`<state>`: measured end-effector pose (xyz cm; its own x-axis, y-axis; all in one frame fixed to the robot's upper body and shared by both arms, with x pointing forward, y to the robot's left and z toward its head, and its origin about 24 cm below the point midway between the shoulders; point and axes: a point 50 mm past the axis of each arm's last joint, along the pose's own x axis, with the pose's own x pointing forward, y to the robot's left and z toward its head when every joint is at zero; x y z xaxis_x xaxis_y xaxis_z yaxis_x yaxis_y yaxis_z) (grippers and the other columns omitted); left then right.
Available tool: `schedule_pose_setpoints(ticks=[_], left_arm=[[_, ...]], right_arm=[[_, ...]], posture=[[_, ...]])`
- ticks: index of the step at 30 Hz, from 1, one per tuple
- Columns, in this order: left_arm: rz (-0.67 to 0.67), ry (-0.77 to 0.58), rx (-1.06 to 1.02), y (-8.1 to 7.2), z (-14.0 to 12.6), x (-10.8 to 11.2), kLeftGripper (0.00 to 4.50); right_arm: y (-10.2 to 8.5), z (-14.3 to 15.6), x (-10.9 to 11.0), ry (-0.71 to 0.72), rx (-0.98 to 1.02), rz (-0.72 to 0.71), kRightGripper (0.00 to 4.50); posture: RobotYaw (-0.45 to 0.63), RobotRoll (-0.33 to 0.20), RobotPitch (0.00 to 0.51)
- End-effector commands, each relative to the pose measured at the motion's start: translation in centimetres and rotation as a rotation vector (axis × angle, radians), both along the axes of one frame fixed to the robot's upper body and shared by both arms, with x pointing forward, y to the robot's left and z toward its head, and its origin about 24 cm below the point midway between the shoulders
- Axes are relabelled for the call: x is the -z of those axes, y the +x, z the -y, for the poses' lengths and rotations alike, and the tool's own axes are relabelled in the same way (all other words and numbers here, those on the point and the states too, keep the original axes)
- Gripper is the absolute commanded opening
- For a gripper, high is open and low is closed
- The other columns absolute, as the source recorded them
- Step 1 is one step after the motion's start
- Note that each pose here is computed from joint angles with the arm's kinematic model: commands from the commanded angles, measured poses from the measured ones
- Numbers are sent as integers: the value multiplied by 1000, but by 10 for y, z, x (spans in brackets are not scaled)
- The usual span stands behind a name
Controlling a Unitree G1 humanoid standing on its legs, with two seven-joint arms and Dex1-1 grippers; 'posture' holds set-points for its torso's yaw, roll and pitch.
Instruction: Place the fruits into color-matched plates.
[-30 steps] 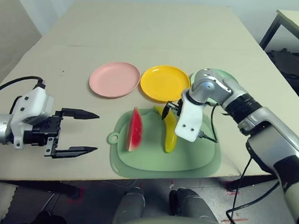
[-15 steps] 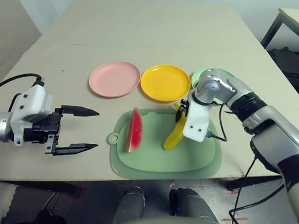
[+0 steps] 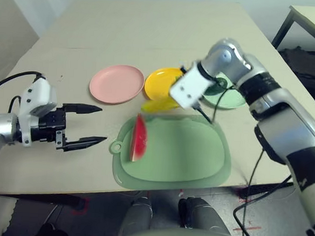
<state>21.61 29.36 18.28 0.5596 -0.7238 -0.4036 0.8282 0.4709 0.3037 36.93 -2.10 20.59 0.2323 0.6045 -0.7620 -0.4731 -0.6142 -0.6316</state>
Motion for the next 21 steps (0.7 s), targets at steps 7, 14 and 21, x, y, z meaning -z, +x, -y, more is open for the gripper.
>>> schedule_pose_setpoints(ticks=[7, 14, 21], left_arm=[[12, 56, -16, -4, -4, 4, 4500], [16, 69, -15, -6, -5, 4, 4500], [19, 75, -4, -3, -3, 4, 4500]], right_arm=[[17, 3, 34, 7, 244, 69, 1644], [21, 5, 40, 7, 314, 100, 1644], [20, 12, 49, -28, 304, 81, 3332]], posture=[[84, 0, 98], [87, 0, 102], [77, 0, 108]])
